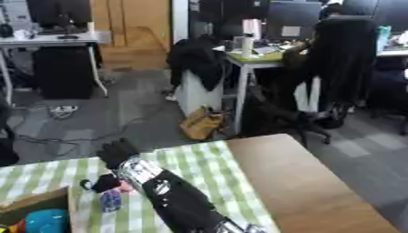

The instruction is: Pick up objects on the table and place them in the box.

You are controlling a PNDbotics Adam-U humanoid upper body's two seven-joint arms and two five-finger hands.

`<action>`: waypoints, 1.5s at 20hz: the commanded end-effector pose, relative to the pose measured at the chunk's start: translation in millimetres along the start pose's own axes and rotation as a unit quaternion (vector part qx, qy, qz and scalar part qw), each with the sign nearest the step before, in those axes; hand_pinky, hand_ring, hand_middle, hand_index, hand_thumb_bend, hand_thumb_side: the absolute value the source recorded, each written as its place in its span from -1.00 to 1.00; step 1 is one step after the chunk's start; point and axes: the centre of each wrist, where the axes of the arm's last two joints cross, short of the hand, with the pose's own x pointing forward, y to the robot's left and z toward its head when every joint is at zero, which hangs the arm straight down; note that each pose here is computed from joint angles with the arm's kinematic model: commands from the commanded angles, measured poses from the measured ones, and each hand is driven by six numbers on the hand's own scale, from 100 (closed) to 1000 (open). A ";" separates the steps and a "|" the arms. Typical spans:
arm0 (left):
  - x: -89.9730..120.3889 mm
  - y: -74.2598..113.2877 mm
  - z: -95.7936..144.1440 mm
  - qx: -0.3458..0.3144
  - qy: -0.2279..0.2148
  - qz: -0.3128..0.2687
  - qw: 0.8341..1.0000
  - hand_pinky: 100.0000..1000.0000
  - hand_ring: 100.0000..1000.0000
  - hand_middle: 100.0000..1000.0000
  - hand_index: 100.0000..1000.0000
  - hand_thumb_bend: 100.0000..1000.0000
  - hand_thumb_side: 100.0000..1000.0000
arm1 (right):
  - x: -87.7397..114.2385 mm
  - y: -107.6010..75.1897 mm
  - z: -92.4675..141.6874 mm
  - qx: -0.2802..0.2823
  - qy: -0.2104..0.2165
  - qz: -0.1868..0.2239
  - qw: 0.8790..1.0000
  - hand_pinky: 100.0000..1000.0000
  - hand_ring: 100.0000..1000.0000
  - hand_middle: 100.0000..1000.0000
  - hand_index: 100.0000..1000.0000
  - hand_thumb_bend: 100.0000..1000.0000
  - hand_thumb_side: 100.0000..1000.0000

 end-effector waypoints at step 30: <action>3.9 -10.7 -12.5 0.018 -0.027 0.025 0.999 0.64 0.72 0.65 0.73 -0.71 1.00 | -16.5 13.2 0.9 0.056 -0.043 -0.088 0.994 0.75 0.73 0.70 0.85 0.16 1.00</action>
